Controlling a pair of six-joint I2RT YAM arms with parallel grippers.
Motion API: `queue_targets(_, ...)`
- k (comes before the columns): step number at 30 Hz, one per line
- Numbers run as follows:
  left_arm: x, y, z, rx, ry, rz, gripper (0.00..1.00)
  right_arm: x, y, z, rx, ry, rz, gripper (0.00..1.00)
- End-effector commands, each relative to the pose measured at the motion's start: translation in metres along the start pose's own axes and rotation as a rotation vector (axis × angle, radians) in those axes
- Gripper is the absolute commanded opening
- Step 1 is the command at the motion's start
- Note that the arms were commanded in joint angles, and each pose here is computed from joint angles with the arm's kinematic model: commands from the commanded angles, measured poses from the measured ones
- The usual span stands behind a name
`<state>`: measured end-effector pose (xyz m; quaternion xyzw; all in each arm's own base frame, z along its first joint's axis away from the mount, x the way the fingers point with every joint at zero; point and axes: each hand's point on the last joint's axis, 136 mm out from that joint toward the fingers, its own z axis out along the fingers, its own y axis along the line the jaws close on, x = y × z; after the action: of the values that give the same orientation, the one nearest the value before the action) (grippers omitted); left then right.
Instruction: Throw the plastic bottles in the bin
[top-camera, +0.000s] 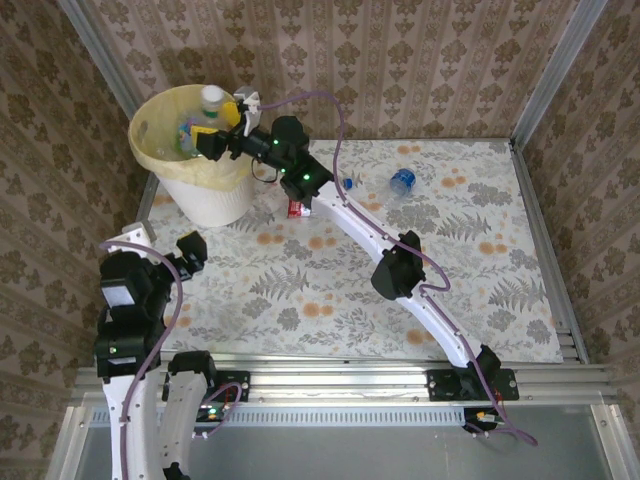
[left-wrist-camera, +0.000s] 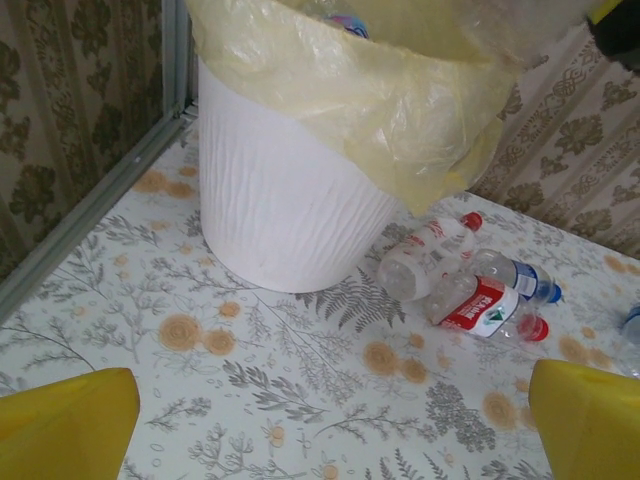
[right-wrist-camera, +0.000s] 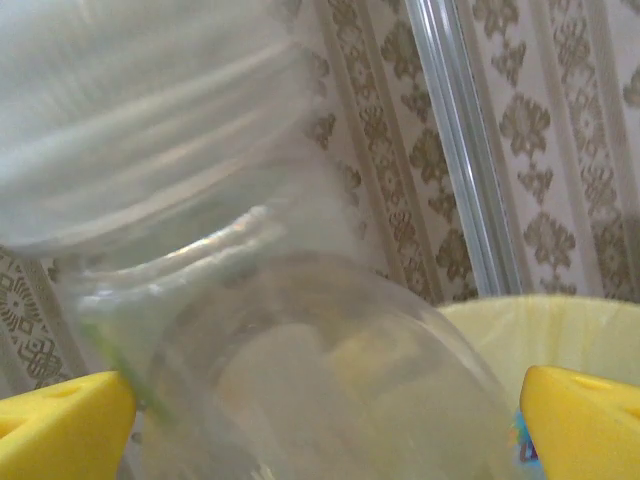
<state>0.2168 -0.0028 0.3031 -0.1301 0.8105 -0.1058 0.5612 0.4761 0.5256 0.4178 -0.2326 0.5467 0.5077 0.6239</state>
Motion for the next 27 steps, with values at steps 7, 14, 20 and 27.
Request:
queue_targets(7, -0.009, -0.012, 0.008, 0.065, -0.025, -0.069, 1.0, -0.029, 0.026, -0.011, -0.079, 0.066, 0.077, 1.0)
queue_targets(14, -0.009, -0.014, 0.007, 0.077, -0.022, -0.066, 1.0, -0.042, 0.032, -0.026, -0.042, 0.168, 0.094, 1.0)
queue_targets(20, -0.011, -0.004, 0.011, 0.003, 0.022, 0.004, 1.0, -0.046, 0.013, -0.048, 0.106, 0.249, 0.119, 1.0)
queue_targets(27, -0.005, 0.042, 0.011, -0.293, 0.154, -0.003, 1.0, -0.048, 0.02, -0.083, 0.18, 0.347, 0.102, 1.0)
